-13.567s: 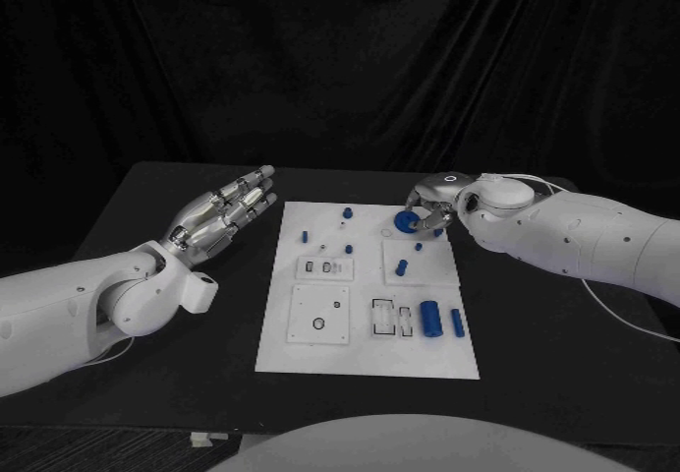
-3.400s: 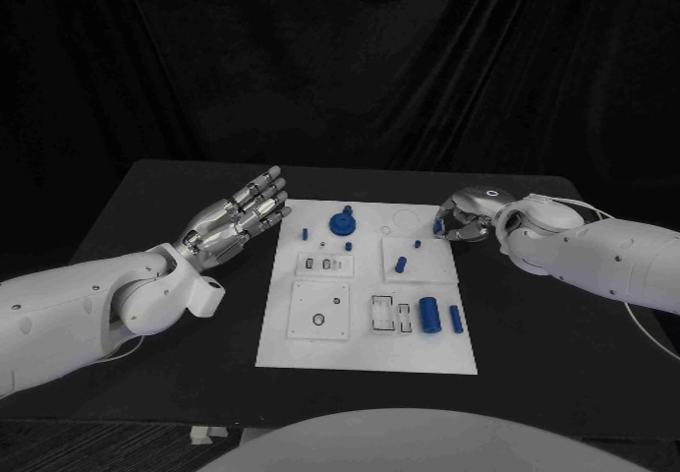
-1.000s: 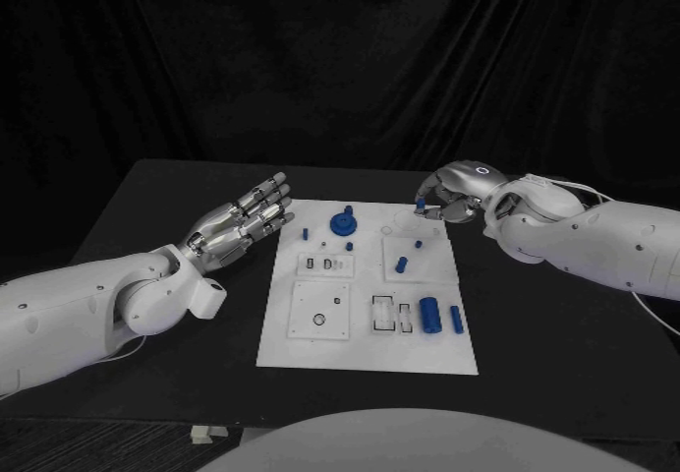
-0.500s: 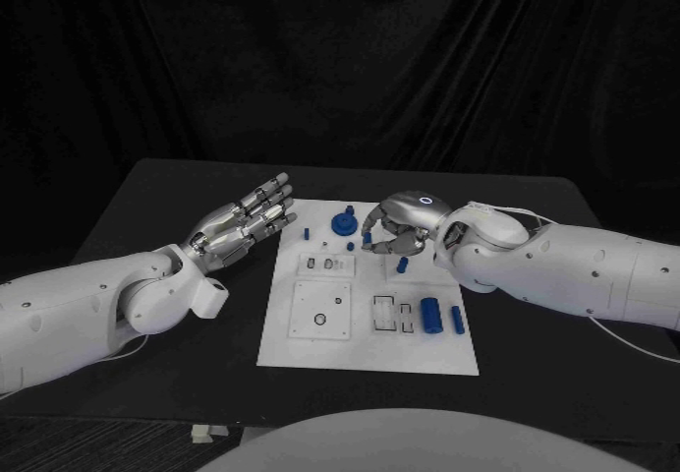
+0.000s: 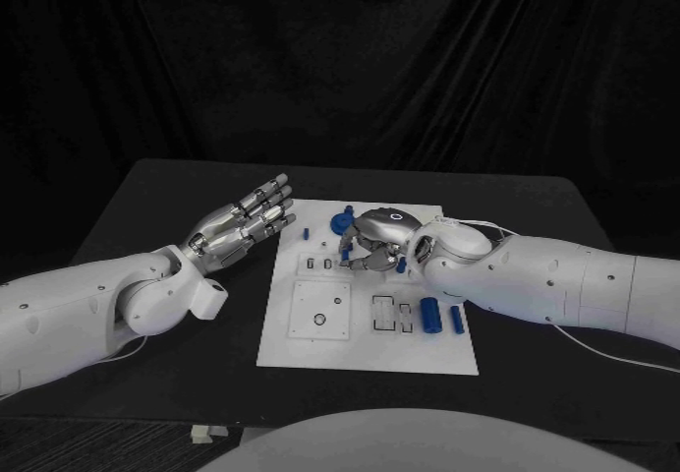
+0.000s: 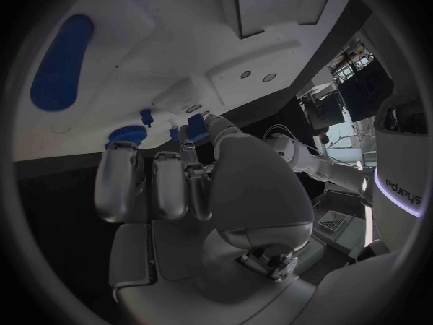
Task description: Assemble the parts on the task board
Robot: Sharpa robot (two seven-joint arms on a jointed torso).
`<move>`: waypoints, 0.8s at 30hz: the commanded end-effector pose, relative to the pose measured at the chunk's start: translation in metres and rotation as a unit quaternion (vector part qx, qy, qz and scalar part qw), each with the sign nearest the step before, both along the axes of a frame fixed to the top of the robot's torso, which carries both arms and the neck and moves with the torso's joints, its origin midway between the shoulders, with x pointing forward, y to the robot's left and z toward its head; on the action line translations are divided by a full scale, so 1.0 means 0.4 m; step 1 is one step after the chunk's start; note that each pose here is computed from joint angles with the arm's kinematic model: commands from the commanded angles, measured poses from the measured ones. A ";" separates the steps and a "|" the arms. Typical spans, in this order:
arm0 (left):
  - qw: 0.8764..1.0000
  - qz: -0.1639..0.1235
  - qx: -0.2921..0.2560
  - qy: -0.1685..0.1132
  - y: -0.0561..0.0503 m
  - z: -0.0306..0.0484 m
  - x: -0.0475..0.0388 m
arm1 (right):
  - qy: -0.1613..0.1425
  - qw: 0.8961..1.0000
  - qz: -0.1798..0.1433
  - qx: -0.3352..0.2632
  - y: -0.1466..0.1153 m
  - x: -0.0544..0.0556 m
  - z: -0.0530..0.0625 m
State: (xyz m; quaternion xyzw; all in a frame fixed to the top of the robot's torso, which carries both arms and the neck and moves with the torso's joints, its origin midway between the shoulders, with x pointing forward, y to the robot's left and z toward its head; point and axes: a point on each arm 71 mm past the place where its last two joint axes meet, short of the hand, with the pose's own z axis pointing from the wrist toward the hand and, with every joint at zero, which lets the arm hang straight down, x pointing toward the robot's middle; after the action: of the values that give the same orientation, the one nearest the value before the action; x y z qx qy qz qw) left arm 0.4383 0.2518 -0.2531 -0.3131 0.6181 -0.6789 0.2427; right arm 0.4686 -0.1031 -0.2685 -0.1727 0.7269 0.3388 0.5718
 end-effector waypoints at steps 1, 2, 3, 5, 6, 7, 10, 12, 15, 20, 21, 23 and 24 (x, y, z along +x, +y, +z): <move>1.000 -0.005 -0.006 -0.001 -0.007 0.001 -0.002 | 0.010 1.000 -0.014 -0.016 -0.002 0.003 -0.015; 1.000 -0.005 -0.006 -0.001 -0.007 0.001 -0.002 | 0.010 1.000 -0.015 -0.019 -0.002 0.004 -0.017; 1.000 -0.005 -0.006 -0.001 -0.008 0.001 -0.002 | 0.010 1.000 -0.016 -0.022 -0.001 0.005 -0.020; 1.000 -0.006 -0.006 0.000 -0.008 0.000 -0.001 | 0.011 0.999 -0.018 -0.027 -0.001 0.008 -0.024; 1.000 -0.006 -0.005 0.000 -0.009 0.000 -0.001 | 0.011 0.999 -0.019 -0.028 -0.001 0.008 -0.026; 1.000 -0.006 -0.005 0.001 -0.009 0.000 -0.001 | 0.011 0.999 -0.019 -0.030 -0.001 0.009 -0.027; 1.000 -0.007 -0.005 0.001 -0.009 0.000 -0.001 | 0.010 0.999 -0.020 -0.031 0.000 0.011 -0.029; 1.000 -0.007 -0.005 0.002 -0.009 0.000 -0.001 | 0.009 0.999 -0.021 -0.032 0.000 0.012 -0.030; 1.000 -0.007 -0.005 0.002 -0.010 -0.001 -0.001 | 0.009 0.999 -0.022 -0.033 0.002 0.014 -0.032; 1.000 -0.009 -0.005 0.002 -0.011 -0.001 0.000 | 0.009 0.999 -0.022 -0.035 0.004 0.017 -0.034; 1.000 -0.009 -0.005 0.002 -0.012 -0.001 0.000 | 0.009 0.999 -0.023 -0.035 0.004 0.017 -0.035; 1.000 -0.010 -0.005 0.002 -0.013 -0.001 0.000 | 0.010 0.999 -0.023 -0.036 0.005 0.019 -0.036; 1.000 -0.010 -0.006 0.002 -0.013 -0.001 0.000 | 0.010 0.999 -0.023 -0.037 0.006 0.019 -0.036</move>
State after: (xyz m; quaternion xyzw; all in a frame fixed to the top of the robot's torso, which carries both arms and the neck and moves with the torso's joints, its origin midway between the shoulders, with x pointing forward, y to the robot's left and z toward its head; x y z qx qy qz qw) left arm 0.4391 0.2487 -0.2542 -0.3127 0.6215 -0.6774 0.2389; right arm 0.4761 -0.1003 -0.2808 -0.1738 0.7431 0.3106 0.5668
